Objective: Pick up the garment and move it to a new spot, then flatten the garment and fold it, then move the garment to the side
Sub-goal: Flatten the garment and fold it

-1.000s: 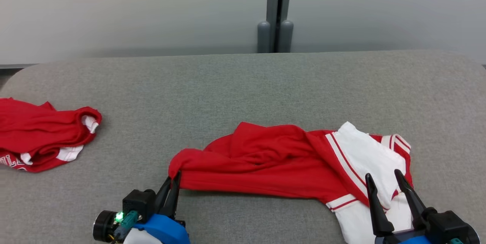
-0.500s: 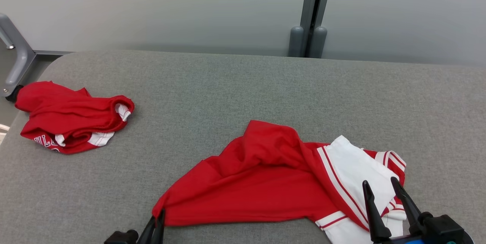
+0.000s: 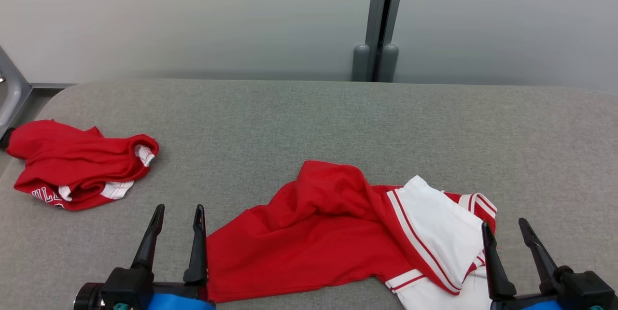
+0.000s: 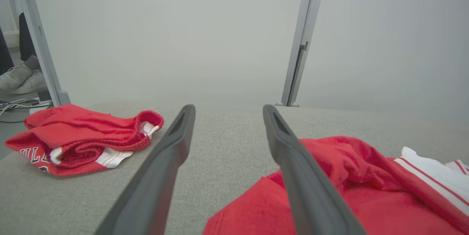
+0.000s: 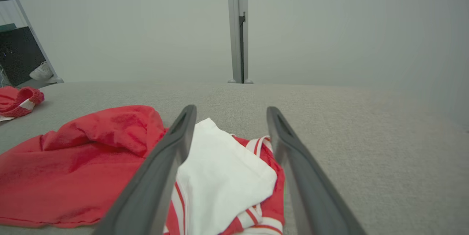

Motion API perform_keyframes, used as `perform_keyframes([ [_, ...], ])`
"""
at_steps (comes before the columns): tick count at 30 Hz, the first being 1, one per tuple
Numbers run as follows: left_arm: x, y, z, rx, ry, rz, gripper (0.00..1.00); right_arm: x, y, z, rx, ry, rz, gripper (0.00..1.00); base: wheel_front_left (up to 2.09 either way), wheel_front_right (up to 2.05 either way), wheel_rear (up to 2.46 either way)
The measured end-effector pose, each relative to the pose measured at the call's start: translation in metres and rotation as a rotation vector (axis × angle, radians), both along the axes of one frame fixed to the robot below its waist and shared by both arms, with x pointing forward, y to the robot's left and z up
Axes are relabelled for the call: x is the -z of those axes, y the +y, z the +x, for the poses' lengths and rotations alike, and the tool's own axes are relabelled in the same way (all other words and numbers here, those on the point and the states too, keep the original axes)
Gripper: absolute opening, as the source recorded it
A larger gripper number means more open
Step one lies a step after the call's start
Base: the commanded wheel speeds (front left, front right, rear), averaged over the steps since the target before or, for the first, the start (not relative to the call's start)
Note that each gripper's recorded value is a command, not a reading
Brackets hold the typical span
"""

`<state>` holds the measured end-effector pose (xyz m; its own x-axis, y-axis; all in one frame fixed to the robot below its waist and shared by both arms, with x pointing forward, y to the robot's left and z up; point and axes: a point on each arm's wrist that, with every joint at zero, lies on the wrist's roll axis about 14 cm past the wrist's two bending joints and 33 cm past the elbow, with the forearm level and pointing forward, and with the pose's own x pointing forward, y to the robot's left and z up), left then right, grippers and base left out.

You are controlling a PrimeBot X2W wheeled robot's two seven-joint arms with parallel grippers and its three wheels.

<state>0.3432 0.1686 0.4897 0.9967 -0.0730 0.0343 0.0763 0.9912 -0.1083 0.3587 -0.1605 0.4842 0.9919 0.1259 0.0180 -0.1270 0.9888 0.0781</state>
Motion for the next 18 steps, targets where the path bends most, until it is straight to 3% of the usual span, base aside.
perform_keyframes([
  [11, -0.025, 0.003, 0.008, -0.003, -0.081, 0.068, 1.00, -0.020, -0.037, -0.025, 0.114, -0.062, -0.014, 1.00, 0.00, 0.00, 0.00],
  [18, -0.013, 0.019, 0.000, -0.019, -0.043, 0.121, 1.00, -0.007, -0.044, -0.041, 0.135, -0.017, -0.029, 1.00, 0.00, 0.00, 0.00],
])
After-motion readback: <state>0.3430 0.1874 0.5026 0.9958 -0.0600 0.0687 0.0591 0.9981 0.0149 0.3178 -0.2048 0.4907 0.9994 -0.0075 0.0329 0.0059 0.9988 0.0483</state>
